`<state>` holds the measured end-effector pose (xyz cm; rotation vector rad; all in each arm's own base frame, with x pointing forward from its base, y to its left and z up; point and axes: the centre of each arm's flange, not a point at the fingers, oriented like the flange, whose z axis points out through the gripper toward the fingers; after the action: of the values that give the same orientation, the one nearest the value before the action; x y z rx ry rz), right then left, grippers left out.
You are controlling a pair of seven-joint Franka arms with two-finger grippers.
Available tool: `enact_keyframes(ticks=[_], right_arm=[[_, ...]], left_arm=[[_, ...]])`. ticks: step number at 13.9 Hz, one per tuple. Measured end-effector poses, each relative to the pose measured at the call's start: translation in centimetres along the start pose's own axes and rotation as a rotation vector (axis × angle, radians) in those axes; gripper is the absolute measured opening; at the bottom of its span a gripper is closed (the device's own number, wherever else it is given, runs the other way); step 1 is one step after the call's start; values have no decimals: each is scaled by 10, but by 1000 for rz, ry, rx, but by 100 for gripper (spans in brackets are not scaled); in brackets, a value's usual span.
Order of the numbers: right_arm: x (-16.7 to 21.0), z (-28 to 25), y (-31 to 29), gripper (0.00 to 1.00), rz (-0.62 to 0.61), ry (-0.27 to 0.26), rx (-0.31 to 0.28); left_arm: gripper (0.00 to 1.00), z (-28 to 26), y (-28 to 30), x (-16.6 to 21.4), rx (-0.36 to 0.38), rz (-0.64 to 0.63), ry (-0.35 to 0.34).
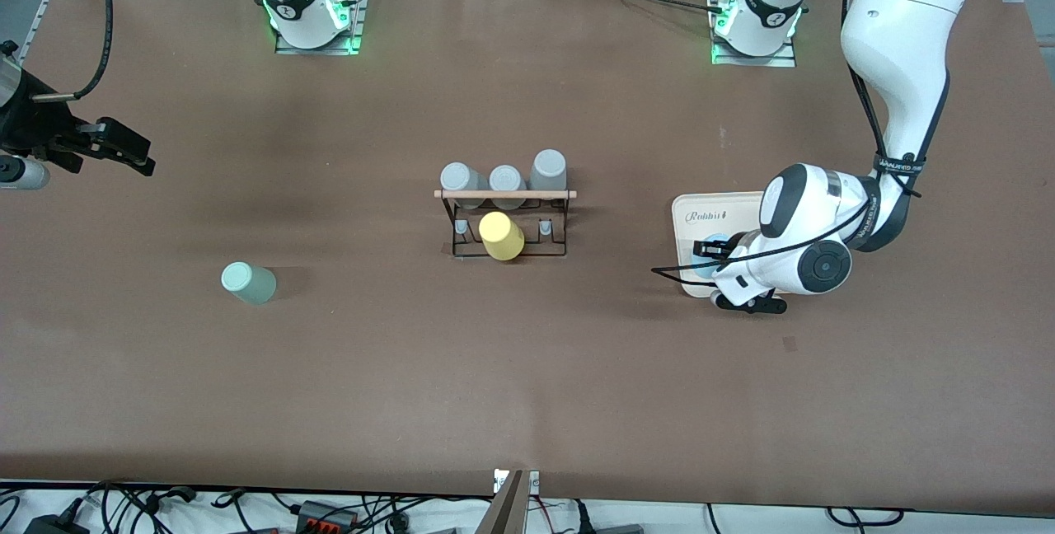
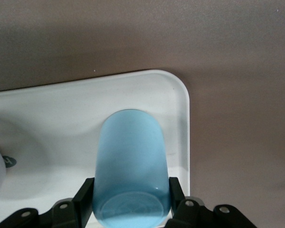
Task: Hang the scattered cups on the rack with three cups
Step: 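Lift the blue cup with the left gripper and carry it to the rack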
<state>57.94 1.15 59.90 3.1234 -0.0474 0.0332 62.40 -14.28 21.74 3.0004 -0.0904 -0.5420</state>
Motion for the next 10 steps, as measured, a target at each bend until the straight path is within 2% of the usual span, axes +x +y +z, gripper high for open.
enact_keyframes(ticks=[3,7,10], right_arm=[[0,0,0,100,0,0,0],[0,0,0,100,0,0,0],[0,0,0,100,0,0,0]], left_arm=[[67,-20,19,-1,-7,34,12],[67,-104,105,-29,4,149,-8],[67,-139,179,-55,23,231,35]])
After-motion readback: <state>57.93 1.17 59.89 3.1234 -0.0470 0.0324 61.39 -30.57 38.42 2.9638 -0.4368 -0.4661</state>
